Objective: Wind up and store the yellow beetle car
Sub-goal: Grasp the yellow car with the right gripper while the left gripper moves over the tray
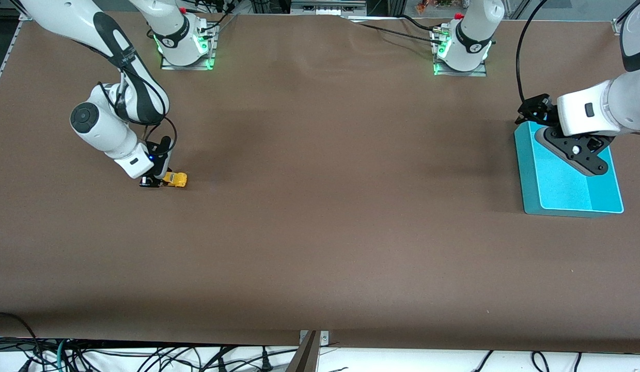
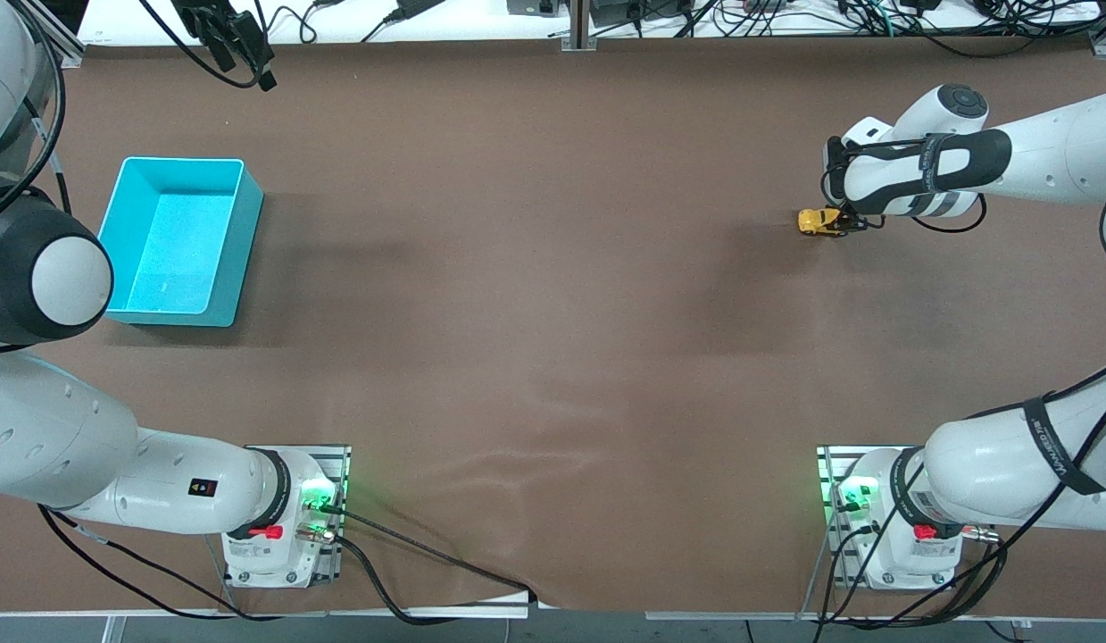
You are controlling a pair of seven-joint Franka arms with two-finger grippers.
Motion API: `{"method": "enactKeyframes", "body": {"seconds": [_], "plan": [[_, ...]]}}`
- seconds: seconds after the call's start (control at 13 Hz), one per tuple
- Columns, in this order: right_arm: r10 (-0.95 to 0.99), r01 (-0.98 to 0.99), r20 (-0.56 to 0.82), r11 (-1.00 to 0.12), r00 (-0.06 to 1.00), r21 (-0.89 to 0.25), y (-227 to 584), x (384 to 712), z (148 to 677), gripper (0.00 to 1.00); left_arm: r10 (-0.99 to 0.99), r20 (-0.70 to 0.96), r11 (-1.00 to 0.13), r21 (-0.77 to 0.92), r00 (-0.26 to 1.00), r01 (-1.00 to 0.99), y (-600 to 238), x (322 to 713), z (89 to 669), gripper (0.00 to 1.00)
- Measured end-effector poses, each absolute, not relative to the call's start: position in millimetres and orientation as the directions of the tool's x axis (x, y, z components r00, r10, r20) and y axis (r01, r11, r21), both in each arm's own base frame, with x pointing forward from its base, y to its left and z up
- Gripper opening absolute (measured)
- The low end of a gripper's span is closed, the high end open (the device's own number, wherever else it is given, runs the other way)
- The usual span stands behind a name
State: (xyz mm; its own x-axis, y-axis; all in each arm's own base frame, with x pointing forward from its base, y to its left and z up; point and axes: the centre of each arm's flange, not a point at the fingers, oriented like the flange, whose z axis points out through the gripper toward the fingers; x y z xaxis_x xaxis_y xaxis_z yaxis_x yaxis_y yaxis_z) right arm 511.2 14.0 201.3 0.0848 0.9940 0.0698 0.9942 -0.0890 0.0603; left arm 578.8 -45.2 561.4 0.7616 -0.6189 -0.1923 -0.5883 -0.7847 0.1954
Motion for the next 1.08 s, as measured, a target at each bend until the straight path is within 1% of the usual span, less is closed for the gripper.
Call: {"method": "enactKeyframes", "body": {"seconds": [0.15,0.31,0.46,0.77,1.08], "plan": [[0.995,0.995,0.074,-0.075,0.07,0.06,21.6,511.0,201.3,0.41,-0.706,-0.169,-0.708,0.217,0.688,-0.673,-44.6,579.0,561.1,1.0],[0.996,0.997,0.088,-0.034,0.028,0.064,44.9,510.9,203.6,0.41,-0.781,-0.146,-0.623,0.237,0.607,-0.745,-44.0,580.0,558.8,1.0],[0.996,0.998,0.094,-0.013,0.006,0.068,56.5,510.7,205.0,0.41,-0.818,-0.132,-0.575,0.246,0.56,-0.781,-44.1,581.6,556.4,1.0],[0.996,0.997,0.09,0.009,-0.016,0.078,54.9,510.8,200.0,0.41,-0.828,-0.129,-0.56,0.25,0.546,-0.79,-44.4,583.7,554.1,1.0],[0.996,0.996,0.083,0.016,-0.023,0.084,20.0,512.9,199.5,0.41,-0.826,-0.126,-0.563,0.248,0.55,-0.788,-40.3,584.6,555.0,1.0]]}}
